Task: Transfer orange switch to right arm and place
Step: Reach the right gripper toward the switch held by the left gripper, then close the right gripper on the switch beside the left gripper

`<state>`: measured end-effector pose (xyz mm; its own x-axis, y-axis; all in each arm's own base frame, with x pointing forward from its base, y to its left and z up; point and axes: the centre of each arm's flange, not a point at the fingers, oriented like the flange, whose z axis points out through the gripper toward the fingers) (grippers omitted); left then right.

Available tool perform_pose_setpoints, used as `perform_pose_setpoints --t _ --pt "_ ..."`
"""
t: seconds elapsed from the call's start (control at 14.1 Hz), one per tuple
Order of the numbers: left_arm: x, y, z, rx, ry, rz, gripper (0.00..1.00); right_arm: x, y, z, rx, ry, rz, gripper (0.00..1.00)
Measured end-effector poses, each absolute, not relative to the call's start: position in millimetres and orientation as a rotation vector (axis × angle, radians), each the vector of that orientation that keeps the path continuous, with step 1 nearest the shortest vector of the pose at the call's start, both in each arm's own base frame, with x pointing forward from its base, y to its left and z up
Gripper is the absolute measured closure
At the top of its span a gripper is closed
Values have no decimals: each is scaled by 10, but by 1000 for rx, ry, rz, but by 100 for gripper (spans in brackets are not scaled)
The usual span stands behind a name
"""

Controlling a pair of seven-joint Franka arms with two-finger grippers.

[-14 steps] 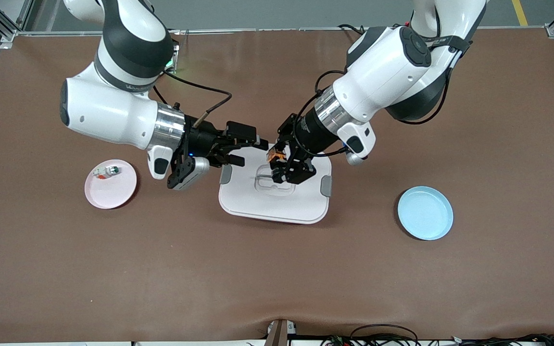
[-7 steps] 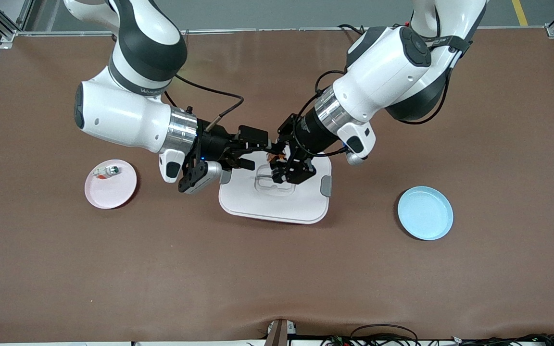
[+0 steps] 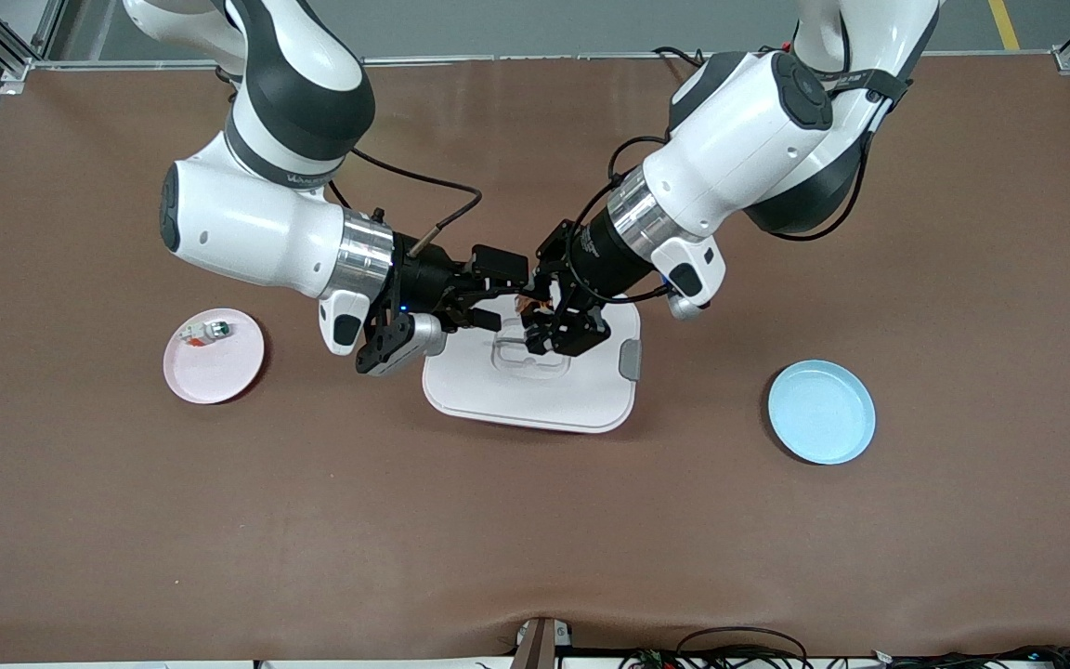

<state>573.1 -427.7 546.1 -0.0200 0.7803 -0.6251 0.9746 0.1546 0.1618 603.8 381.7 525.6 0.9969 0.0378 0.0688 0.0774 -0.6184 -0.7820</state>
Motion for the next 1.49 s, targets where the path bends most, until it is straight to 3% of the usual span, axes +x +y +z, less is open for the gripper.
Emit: perform_pose_setpoints --t 0.64,0.71,0.85,1.49 --pt "5731 -4278 5458 1670 1844 -423 28 6023 3842 5259 -2242 -106 -67 0" --pt "5731 -4278 5458 1670 1844 -423 28 6024 3840 5258 -2245 -109 -68 8" --pt "5727 -4286 5446 1672 1844 -424 28 6024 3837 5255 -2253 -115 -72 12" --pt "5730 -4295 5426 1672 1845 -426 28 5992 3938 5246 -2253 -119 -98 15"
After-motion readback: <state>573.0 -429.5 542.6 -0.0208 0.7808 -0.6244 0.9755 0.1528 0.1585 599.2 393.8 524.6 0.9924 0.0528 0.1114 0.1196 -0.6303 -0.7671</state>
